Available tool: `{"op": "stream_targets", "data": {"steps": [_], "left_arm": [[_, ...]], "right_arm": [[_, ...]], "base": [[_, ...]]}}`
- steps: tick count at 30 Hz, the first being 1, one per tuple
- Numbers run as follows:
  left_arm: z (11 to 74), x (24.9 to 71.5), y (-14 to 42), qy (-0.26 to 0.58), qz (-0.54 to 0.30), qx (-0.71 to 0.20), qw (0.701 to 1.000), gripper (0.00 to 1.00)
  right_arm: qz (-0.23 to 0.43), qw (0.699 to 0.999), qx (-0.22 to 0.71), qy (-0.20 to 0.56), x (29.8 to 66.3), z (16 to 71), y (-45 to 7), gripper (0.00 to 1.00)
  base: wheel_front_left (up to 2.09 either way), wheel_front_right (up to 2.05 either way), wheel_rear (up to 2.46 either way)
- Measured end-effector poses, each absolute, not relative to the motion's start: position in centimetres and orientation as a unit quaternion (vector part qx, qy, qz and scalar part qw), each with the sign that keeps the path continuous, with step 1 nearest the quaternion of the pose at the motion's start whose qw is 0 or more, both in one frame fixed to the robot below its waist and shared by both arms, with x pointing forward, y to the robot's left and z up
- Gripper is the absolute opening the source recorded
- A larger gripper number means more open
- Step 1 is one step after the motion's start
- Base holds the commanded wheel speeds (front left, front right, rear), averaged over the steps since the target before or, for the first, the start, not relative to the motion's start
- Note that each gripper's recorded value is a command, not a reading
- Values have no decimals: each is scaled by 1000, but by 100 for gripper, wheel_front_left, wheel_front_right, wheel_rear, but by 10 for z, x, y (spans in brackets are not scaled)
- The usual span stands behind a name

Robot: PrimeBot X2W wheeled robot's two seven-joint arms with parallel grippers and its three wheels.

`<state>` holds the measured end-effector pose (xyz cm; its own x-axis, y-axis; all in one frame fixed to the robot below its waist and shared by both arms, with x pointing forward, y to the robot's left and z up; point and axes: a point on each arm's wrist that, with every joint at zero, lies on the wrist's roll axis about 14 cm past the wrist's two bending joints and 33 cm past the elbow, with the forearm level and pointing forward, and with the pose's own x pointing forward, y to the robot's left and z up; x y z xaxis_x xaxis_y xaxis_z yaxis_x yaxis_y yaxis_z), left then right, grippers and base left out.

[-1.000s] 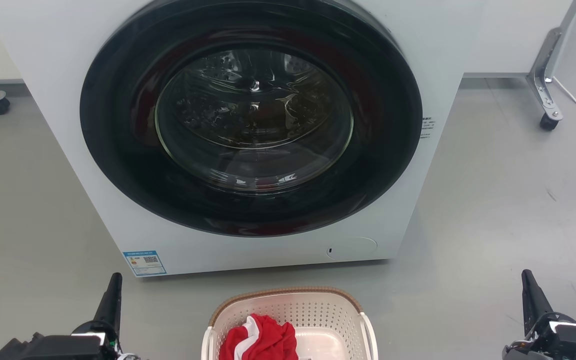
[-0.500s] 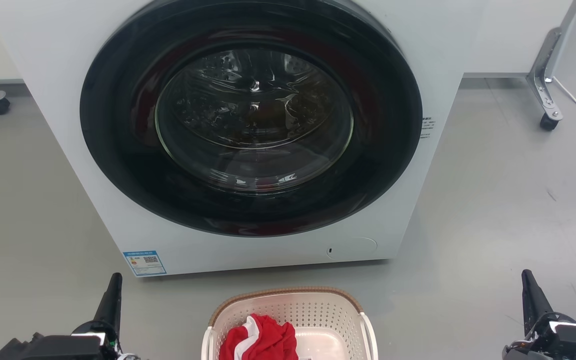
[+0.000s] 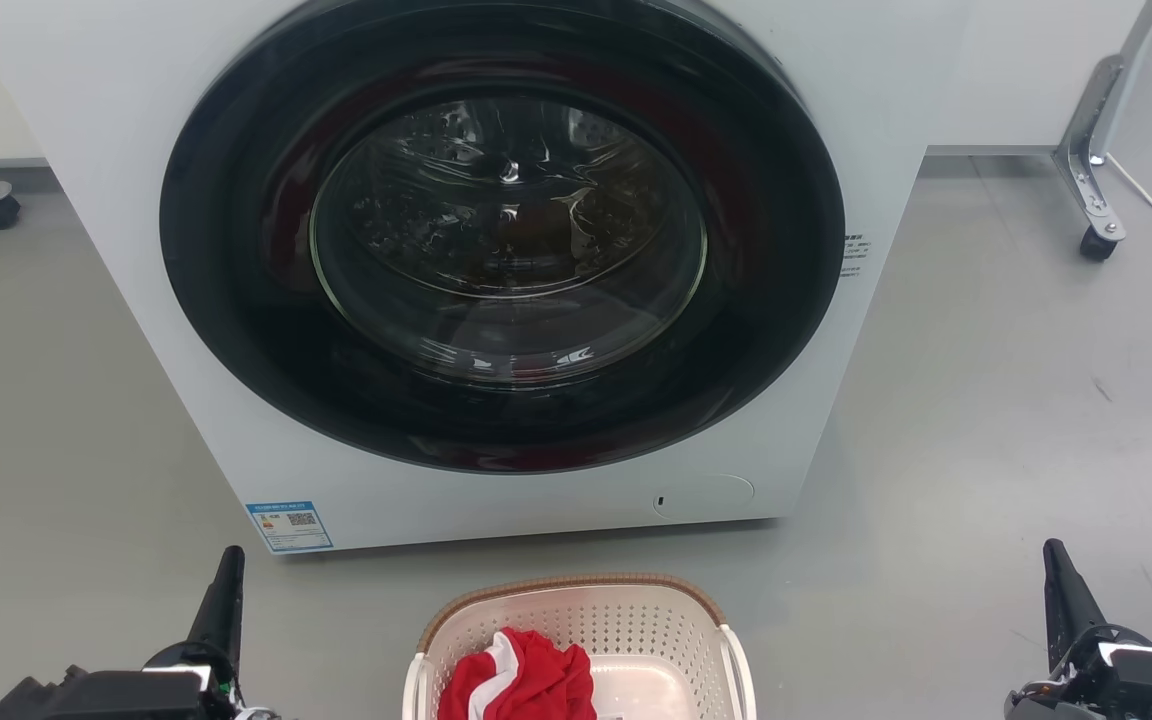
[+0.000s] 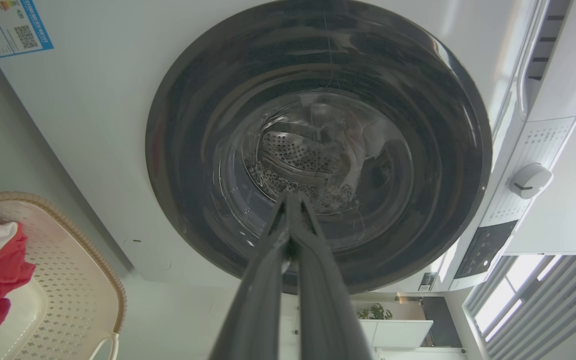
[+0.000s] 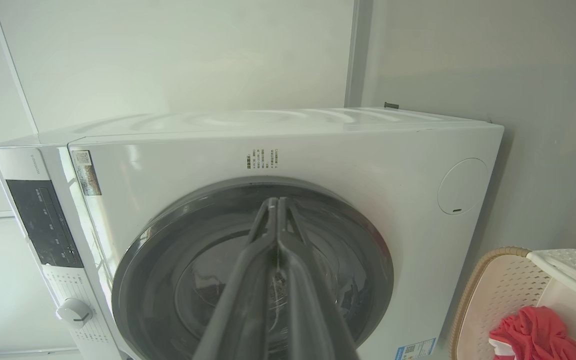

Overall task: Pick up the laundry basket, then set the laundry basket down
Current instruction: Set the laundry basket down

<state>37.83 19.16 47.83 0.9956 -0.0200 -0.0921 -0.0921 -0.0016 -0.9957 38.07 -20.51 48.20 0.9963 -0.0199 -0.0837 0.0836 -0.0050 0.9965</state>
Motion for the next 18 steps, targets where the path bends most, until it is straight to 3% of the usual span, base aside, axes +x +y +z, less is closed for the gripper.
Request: {"op": "stream_targets", "data": {"steps": [18], "left_arm": [[478, 378, 192, 40, 26, -707, 705, 0]], "right_arm": [[-37, 705, 708, 22, 381, 482, -205, 0]], "base": [[0, 0, 0]]}}
